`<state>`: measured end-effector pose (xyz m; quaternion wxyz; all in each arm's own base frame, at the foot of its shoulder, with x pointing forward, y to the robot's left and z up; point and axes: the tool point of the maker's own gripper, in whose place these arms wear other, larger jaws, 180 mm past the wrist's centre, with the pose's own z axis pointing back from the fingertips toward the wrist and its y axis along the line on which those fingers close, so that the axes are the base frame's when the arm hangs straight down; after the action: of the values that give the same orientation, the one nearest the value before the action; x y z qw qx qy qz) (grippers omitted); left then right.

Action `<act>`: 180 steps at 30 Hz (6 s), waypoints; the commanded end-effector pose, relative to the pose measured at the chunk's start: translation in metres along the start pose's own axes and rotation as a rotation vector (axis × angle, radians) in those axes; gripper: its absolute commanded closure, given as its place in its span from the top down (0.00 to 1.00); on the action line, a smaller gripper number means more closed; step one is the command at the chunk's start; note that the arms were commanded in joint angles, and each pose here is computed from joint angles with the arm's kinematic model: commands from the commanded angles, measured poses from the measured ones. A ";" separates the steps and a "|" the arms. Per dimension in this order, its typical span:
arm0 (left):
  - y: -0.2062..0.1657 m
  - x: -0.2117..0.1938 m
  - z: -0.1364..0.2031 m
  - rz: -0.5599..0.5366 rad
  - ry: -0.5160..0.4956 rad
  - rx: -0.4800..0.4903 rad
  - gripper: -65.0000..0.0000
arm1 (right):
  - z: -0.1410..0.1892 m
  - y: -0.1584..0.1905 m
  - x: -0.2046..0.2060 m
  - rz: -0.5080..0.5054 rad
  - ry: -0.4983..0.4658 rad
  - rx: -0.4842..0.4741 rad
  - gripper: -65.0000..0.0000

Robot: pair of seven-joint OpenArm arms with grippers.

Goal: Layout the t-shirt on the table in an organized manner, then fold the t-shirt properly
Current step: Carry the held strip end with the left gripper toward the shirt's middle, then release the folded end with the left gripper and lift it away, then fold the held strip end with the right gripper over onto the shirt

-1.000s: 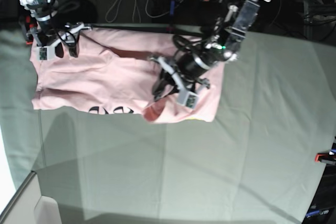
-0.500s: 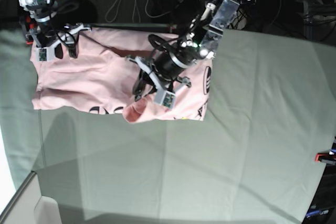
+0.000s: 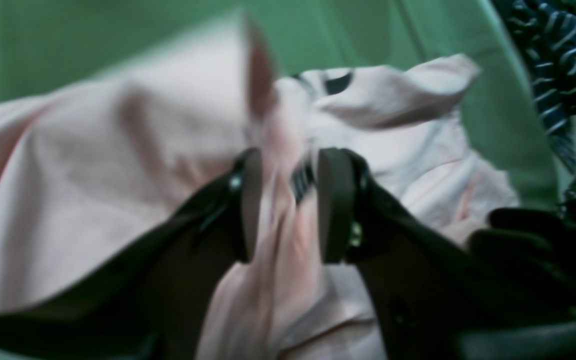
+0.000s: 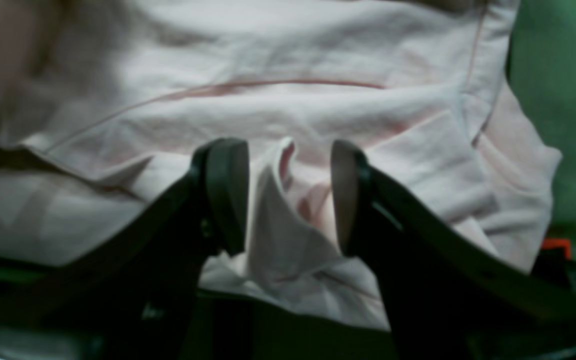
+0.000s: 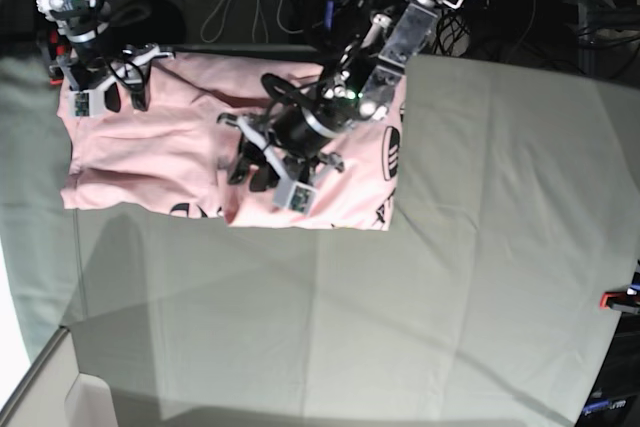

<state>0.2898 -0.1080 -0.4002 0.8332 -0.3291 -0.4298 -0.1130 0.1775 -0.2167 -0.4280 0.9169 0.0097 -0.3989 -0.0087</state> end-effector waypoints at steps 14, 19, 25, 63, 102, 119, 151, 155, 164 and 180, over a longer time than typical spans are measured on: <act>0.030 0.053 0.053 -0.063 -0.169 0.057 0.31 | 0.003 -0.001 0.010 0.001 -0.042 0.000 0.42; 0.066 0.013 0.055 -0.056 -0.057 0.124 0.31 | 0.002 -0.001 0.010 0.001 -0.043 0.000 0.42; 0.032 -0.035 0.040 -0.082 0.074 0.023 0.31 | 0.002 -0.001 0.012 0.001 -0.046 0.000 0.42; 0.218 0.072 0.183 0.131 -0.313 0.435 0.32 | -0.026 -0.078 0.055 -0.061 -0.139 -0.129 0.68; 0.229 0.068 0.198 0.145 -0.323 0.481 0.32 | -0.065 -0.072 0.005 -0.142 0.014 -0.061 0.00; 0.233 0.069 0.205 0.127 -0.315 0.492 0.32 | -0.017 0.002 0.100 0.107 -0.224 -0.008 0.00; 0.259 0.062 0.287 0.120 -0.361 0.675 0.32 | -0.066 0.249 0.122 0.494 -0.217 0.567 0.00; 0.261 0.059 0.288 0.126 -0.358 0.683 0.32 | -0.056 0.282 0.114 0.547 -0.221 0.649 0.00; 0.260 0.059 0.289 0.121 -0.355 0.683 0.32 | -0.074 0.294 0.097 0.565 -0.146 0.694 0.03; 0.261 0.067 0.283 0.115 -0.368 0.674 0.32 | -0.020 0.284 0.163 0.578 -0.390 0.619 0.66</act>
<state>0.2649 0.2761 -0.3622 0.8218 -0.0757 -0.5444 0.1500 0.3004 0.0577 -0.3309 0.7581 0.1590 -0.5118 0.3715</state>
